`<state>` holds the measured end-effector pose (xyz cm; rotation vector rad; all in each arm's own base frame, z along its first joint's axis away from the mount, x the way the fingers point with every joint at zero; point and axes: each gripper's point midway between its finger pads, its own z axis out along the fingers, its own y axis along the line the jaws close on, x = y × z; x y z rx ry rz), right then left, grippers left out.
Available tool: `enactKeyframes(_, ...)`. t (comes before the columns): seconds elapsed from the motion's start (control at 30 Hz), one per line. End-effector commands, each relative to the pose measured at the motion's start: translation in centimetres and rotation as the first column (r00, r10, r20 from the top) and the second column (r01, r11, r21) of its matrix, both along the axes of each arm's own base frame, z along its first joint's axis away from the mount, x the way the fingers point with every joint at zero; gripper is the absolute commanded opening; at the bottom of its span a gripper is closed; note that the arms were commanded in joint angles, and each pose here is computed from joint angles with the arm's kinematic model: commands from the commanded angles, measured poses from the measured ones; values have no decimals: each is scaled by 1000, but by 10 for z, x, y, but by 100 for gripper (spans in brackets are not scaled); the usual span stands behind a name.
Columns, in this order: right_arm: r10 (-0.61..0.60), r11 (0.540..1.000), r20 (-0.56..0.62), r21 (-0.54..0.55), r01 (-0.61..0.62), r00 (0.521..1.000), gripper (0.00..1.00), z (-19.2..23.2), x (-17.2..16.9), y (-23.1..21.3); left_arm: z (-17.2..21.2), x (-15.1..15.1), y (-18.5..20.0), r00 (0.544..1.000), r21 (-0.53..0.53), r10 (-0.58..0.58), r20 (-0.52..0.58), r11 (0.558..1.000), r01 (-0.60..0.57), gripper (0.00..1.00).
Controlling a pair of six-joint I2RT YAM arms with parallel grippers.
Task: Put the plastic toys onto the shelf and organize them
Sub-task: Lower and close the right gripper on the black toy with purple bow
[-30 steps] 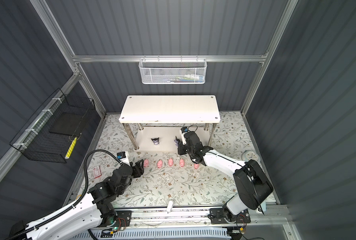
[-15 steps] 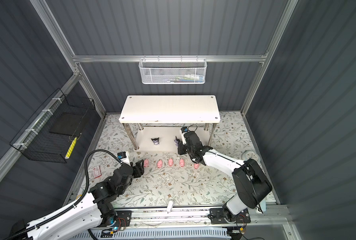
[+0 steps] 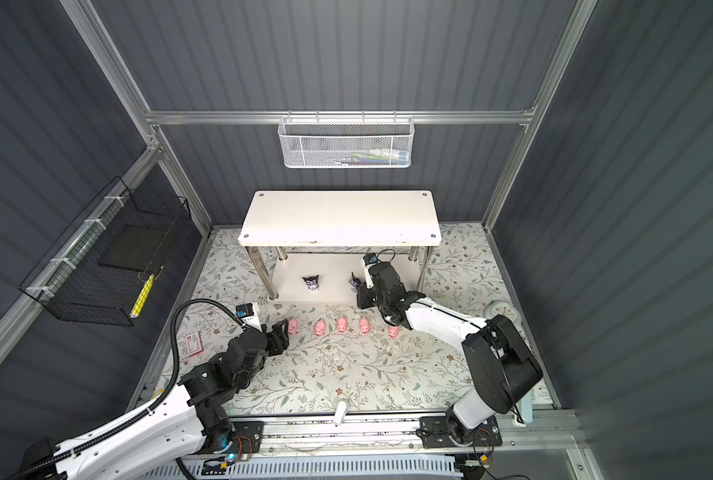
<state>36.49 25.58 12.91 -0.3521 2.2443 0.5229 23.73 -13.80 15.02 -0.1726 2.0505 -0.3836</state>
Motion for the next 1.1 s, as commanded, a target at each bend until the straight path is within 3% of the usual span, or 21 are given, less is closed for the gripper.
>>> enactKeyframes(0.0,-9,1000,34,9,9,999,0,9,12,2,-1,2,2,1000,4,16,10,1000,-16,69)
enactKeyframes(1.07,-23,1000,35,-1,23,999,0,8,20,-2,-5,3,2,1000,3,21,8,1000,-21,69)
